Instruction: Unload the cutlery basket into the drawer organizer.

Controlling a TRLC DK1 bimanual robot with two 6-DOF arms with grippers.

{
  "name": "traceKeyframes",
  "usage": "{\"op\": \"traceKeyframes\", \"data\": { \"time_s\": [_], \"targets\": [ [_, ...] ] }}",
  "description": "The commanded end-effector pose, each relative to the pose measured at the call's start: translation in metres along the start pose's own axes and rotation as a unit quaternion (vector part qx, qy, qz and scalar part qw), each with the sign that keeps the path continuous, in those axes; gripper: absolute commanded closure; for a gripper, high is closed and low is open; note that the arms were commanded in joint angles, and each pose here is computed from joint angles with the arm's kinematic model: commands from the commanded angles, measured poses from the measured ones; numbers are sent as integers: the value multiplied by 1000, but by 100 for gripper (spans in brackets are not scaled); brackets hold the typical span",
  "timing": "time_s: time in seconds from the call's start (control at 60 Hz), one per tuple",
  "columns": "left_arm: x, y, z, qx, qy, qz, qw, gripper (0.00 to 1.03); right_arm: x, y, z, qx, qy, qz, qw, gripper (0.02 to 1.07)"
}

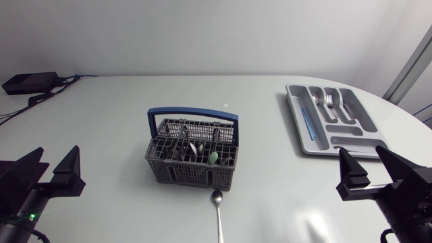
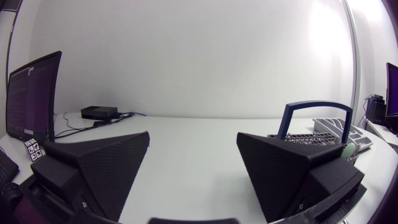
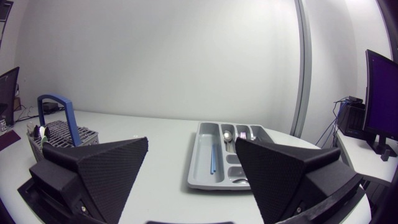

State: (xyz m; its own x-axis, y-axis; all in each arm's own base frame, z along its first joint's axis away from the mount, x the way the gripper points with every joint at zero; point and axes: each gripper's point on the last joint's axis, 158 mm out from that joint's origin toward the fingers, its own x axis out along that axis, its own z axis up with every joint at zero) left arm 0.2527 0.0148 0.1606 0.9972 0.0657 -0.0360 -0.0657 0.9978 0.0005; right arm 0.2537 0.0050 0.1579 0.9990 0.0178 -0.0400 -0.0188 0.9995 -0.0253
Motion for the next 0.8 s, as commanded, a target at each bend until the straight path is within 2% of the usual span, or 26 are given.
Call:
{"op": "traceKeyframes", "data": {
  "time_s": [0.0,0.317,0.533,0.783],
  "targets": [
    [1,-4,-8,-3,7,-8,1000,5,1,1,-10,15,10,2,1000,6],
    [-1,2,6,-12,-7,5,1000,5,-1,-6,-1,12,0,-17,1000,6],
    [-4,8,31,-26,-16,20,999,5,-5,-6,31,11,-14,-16,1000,6],
    [10,0,48,-36,31,8,999,4,10,11,46,3,32,-1,999,6]
  ]
}}
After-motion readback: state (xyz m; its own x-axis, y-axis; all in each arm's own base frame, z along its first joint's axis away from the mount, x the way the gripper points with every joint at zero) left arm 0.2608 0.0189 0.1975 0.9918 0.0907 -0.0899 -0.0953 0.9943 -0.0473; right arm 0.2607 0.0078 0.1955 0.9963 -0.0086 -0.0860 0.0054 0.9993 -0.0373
